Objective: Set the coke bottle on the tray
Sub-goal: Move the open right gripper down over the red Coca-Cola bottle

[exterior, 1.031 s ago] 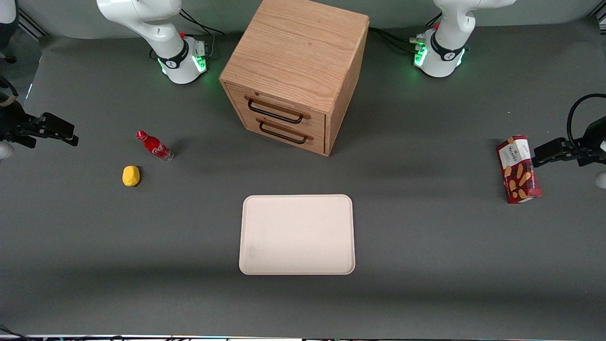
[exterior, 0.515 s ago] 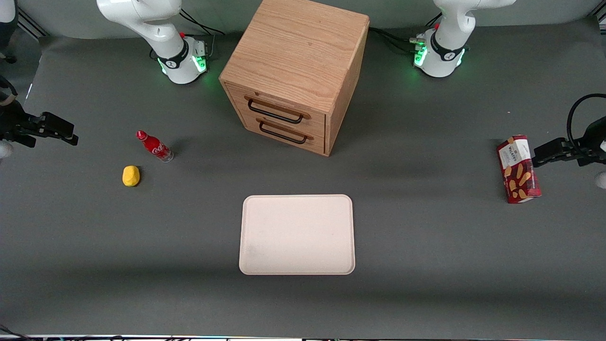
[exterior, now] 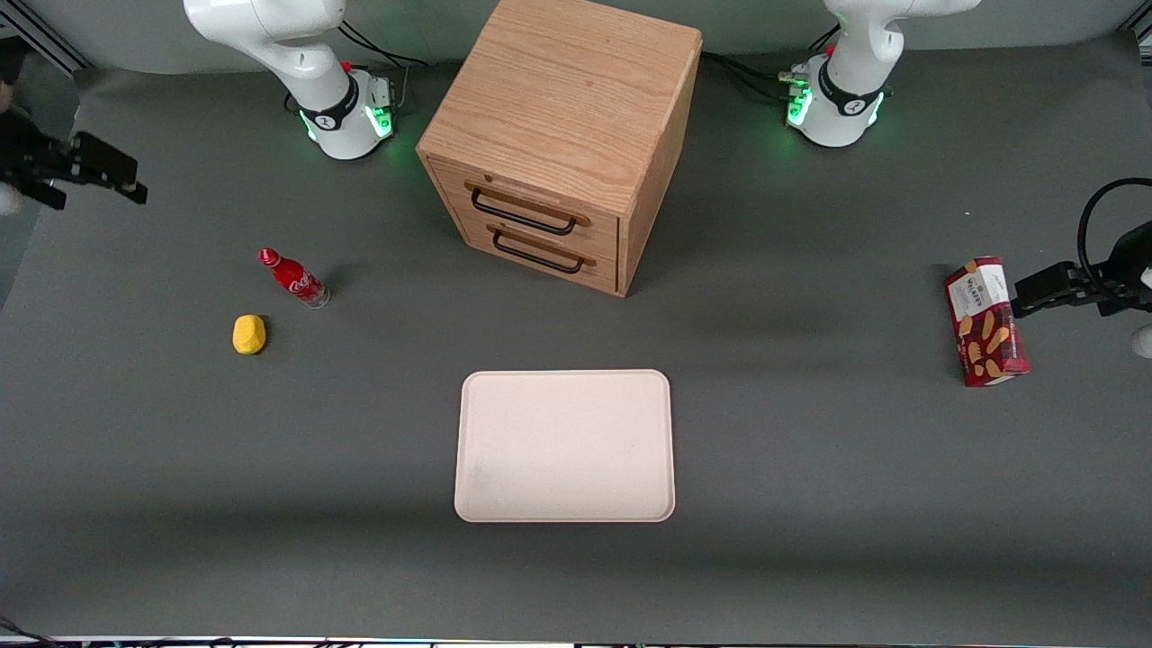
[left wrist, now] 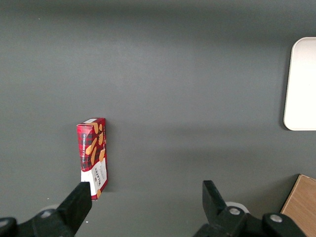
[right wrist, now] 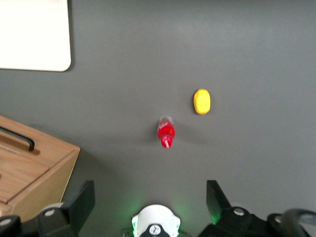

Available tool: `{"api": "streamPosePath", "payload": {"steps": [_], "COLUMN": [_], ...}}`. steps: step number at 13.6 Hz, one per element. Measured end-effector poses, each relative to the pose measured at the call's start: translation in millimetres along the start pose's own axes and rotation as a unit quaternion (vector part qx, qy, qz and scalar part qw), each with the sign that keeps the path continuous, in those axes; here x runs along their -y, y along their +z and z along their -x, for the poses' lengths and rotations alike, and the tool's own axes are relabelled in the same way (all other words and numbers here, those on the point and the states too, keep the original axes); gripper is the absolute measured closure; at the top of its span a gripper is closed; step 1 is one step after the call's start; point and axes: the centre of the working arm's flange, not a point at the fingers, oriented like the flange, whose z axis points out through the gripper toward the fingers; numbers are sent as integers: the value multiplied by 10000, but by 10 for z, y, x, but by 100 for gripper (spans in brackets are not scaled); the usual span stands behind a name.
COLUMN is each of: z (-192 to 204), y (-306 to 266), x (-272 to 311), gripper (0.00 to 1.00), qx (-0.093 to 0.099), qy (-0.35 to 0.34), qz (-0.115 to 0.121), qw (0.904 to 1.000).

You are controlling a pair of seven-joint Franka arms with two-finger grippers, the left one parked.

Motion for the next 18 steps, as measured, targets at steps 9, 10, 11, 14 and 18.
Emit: {"api": "streamPosePath", "payload": {"steps": [9,10,11,14,18], "z": [289,271,242,147,154], "y": [697,796,936,1519,2216], "x": [-160,-153,-149,-187,-184], "gripper": [0,0,0,0,0], "qx": [200,148,92,-64,-215], "qy": [97,90,88,143,174], "qz": [-159,-162,-164,-191,-210], "qw": [9996,9997,9998,9997,9994]}}
